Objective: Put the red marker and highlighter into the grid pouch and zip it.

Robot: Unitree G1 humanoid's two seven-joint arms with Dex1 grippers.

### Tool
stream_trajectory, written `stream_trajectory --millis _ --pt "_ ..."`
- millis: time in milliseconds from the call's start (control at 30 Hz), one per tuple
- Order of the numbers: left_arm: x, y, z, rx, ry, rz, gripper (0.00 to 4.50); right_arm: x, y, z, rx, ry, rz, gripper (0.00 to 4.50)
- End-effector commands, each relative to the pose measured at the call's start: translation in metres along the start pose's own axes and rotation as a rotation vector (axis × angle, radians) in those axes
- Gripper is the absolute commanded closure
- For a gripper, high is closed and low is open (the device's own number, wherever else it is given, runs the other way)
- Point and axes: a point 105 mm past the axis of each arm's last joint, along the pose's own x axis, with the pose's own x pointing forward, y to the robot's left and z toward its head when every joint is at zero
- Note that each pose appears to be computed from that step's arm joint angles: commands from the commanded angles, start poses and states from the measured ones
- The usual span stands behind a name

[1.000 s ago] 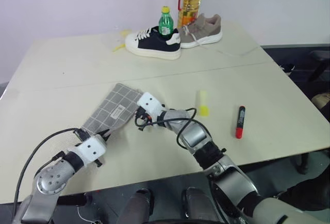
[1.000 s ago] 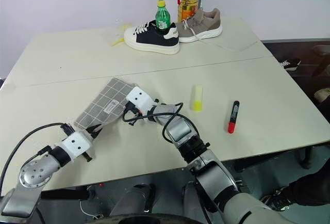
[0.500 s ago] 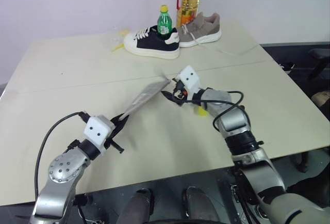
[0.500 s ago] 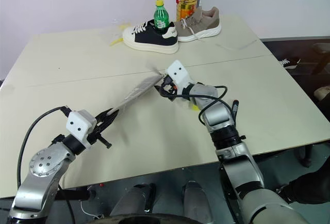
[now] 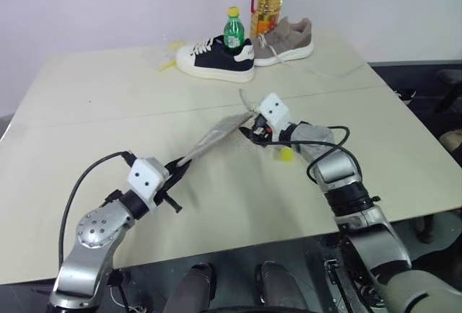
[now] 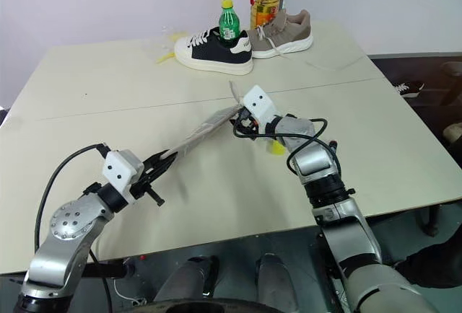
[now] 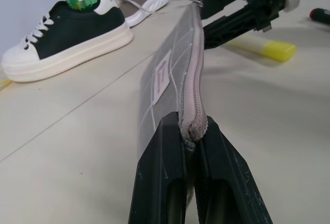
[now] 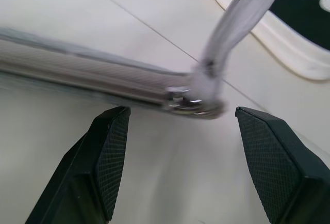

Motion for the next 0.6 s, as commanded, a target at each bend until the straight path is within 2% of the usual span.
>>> stream_trajectory --millis 33,133,267,400,600 --pt "-0.001 0.005 0.001 0.085 -0.001 0.017 4.50 -0.009 -0.010 0.010 -0.067 -0.031 -0.027 1.14" --pt "-0.002 0.007 -0.003 0.141 0.013 0.021 4.50 -0.017 -0.012 0.012 -0.031 -0.055 -0.004 1.14" --pt "0.000 0.002 -0.008 0.163 0.019 -0.013 4.50 -0.026 -0.012 0.019 0.164 -0.124 0.043 1.14" --pt "0.004 -0.002 -0.002 0.159 0.002 -0.016 4.50 -0.028 -0.013 0.025 0.348 -0.172 0.066 1.14" --pt "0.007 -0.002 0.004 0.154 -0.006 -0.015 4.50 -0.020 -0.012 0.033 0.475 -0.194 0.079 1.14"
